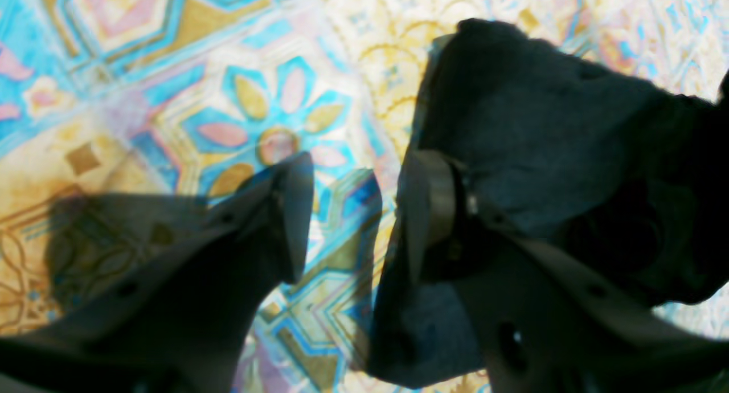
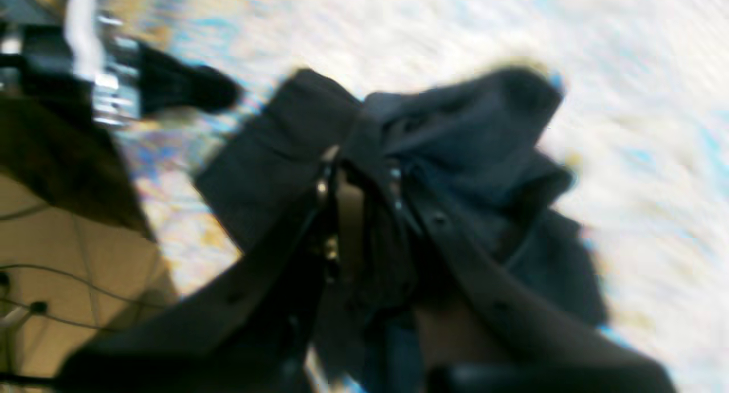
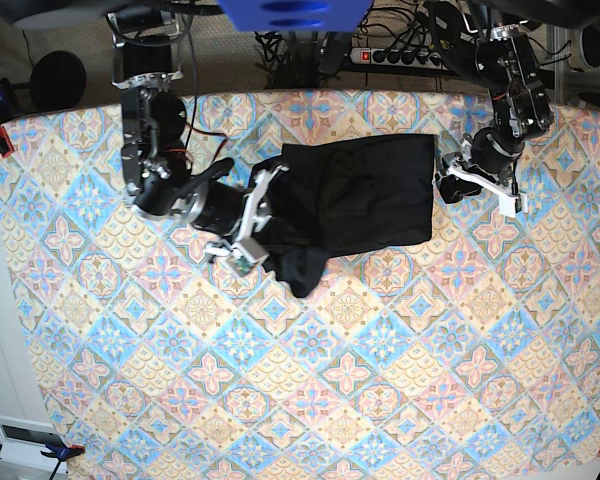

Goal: Layout the t-shirt on the table in an organized manner, then fold the t-shirt properly
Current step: 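Fold the strip end over the stack with the right gripper toward the left gripper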

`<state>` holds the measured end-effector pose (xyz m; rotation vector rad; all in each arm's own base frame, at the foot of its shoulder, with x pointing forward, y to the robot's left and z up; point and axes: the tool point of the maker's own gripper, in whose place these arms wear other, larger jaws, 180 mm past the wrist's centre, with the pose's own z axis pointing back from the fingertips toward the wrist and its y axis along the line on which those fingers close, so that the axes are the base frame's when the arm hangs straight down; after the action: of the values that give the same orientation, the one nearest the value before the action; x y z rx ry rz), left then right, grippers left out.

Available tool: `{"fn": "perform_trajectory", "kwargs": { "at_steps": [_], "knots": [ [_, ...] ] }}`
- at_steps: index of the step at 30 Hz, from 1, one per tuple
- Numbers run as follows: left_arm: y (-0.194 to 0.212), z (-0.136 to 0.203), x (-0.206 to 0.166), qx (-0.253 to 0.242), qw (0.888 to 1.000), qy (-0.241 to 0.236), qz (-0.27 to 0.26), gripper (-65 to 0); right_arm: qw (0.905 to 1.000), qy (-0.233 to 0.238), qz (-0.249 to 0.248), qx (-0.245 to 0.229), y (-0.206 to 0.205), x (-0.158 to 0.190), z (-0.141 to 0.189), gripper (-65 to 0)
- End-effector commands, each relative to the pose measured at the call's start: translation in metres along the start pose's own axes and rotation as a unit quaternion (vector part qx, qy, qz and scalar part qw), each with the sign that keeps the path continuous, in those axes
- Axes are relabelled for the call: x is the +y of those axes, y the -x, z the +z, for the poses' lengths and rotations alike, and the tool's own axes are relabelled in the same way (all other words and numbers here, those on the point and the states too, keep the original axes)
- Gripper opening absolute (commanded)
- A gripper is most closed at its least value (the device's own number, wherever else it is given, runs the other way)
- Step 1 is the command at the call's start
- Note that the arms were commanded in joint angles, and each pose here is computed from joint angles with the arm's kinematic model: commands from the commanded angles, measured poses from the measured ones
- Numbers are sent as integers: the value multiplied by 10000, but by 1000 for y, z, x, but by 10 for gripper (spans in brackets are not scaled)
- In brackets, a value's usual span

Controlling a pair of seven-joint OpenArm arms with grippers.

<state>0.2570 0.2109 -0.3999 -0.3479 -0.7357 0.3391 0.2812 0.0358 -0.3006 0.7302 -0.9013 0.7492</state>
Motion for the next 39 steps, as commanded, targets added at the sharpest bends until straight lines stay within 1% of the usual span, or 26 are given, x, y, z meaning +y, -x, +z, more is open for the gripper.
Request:
{"fn": "perform_trajectory", "kwargs": {
  "at_steps": [1, 6, 10, 12, 16, 19, 21, 24, 26, 29, 33, 35, 39],
  "knots": [
    [-12, 3, -2, -186, 9998, 49, -62, -385, 9997, -161, 132, -123, -9, 13, -6, -650],
    [-12, 3, -2, -183, 9998, 35, -51, -385, 9957, -501, 738, 243, -8, 58, -41, -650],
    [-12, 3, -2, -183, 9998, 35, -51, -385, 9864, -583, 1459, 486, -14, 73, -57, -650],
    [-12, 3, -2, -183, 9998, 35, -51, -385, 9814, -677, 1710, 557, -16, 84, -69, -650],
    [-11, 3, -2, -178, 9998, 38, -45, -385, 9773, -839, 1858, 577, -20, 97, -90, -650],
    [-11, 3, -2, -181, 9998, 49, -35, -385, 9753, -863, 1925, 654, -24, 89, -101, -650],
    [-11, 3, -2, -182, 9998, 55, -30, -385, 9711, -941, 2065, 734, -24, 92, -106, -645],
    [-12, 4, -1, -183, 9998, 47, -43, -385, 9639, -1161, 2228, 885, -14, 109, -111, -594],
    [-14, 5, -3, -211, 9997, 67, -65, -385, 9616, -1230, 2283, 895, -12, 115, -112, -547],
    [-22, 9, -10, -324, 9993, 117, -169, -385, 9612, -1203, 2349, 806, -18, 115, -108, -492],
    [-34, 16, -19, -505, 9981, 188, -308, -385, 9615, -1109, 2464, 500, -38, 118, -99, -487],
    [-38, 18, -24, -562, 9975, 232, -369, -385, 9674, -930, 2313, 442, -37, 110, -93, -487],
    [-33, 21, -32, -343, 9979, 369, -406, -385, 9732, -527, 2185, 496, -30, 92, -83, -487]
  ]
}}
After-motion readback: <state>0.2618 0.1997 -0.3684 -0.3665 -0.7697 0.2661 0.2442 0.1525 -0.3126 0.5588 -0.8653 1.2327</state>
